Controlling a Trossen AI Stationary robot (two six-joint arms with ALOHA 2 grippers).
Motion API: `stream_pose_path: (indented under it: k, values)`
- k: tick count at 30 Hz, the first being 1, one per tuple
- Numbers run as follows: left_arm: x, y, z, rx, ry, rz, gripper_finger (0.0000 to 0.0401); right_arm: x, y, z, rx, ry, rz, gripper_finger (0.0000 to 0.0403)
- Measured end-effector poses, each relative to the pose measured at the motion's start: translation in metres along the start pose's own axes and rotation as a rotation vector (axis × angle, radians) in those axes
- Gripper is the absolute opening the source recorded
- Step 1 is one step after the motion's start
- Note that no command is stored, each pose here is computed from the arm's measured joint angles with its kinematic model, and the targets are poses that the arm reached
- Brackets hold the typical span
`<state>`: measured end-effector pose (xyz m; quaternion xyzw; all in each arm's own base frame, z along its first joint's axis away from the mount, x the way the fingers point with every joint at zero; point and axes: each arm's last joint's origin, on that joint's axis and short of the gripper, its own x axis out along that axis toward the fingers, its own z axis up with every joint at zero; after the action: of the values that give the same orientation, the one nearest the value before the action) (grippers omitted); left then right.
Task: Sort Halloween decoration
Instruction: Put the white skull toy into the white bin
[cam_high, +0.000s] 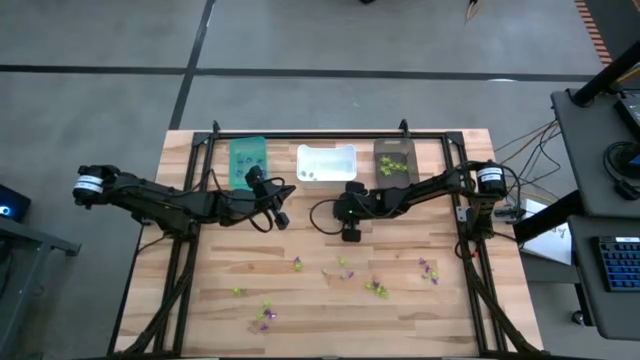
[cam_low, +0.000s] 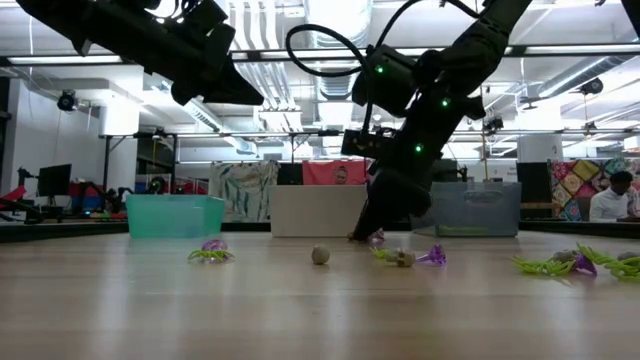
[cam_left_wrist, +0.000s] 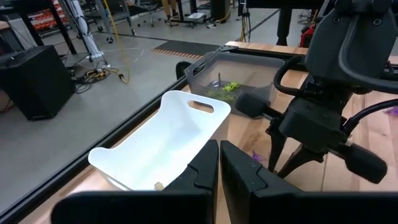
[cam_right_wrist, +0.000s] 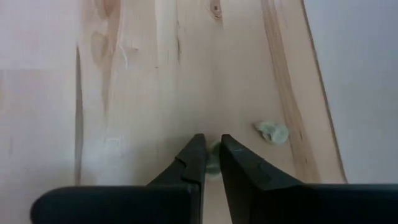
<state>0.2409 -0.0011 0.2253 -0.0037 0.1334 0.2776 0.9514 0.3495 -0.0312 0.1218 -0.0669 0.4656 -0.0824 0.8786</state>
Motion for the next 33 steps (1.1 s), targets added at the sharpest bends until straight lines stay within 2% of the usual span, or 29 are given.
stream_pose_path:
  k: [4, 12, 17, 20, 22, 25, 30, 33]
  values:
    - [0.000, 0.000, 0.000, -0.006, 0.000, -0.004, 0.0000, -0.013, -0.001, 0.013, 0.006, -0.057, 0.071, 0.0028]
    - [0.000, 0.000, 0.000, -0.008, -0.003, -0.004, 0.0000, -0.041, -0.016, 0.054, -0.018, -0.222, 0.032, 0.0028]
    - [0.000, 0.000, 0.001, -0.010, -0.005, -0.004, 0.0000, -0.051, -0.045, 0.081, -0.059, -0.307, -0.051, 0.0027]
    - [0.000, 0.000, 0.001, -0.005, -0.005, -0.003, 0.0000, -0.051, -0.070, 0.083, -0.037, -0.320, -0.120, 0.0027]
    - [0.000, 0.000, 0.000, -0.003, -0.003, -0.003, 0.0000, -0.050, -0.088, 0.084, 0.020, -0.361, -0.193, 0.0027]
    - [0.000, 0.000, 0.000, 0.000, -0.001, -0.003, 0.0000, -0.045, -0.112, 0.075, 0.155, -0.337, -0.225, 0.0027]
    - [0.002, -0.001, -0.002, 0.009, 0.010, 0.000, 0.0000, -0.033, -0.135, 0.050, 0.562, -0.265, -0.196, 0.0027]
    - [0.002, -0.001, -0.003, 0.011, 0.013, 0.003, 0.0000, -0.030, -0.136, 0.043, 0.609, -0.244, -0.195, 0.0029]
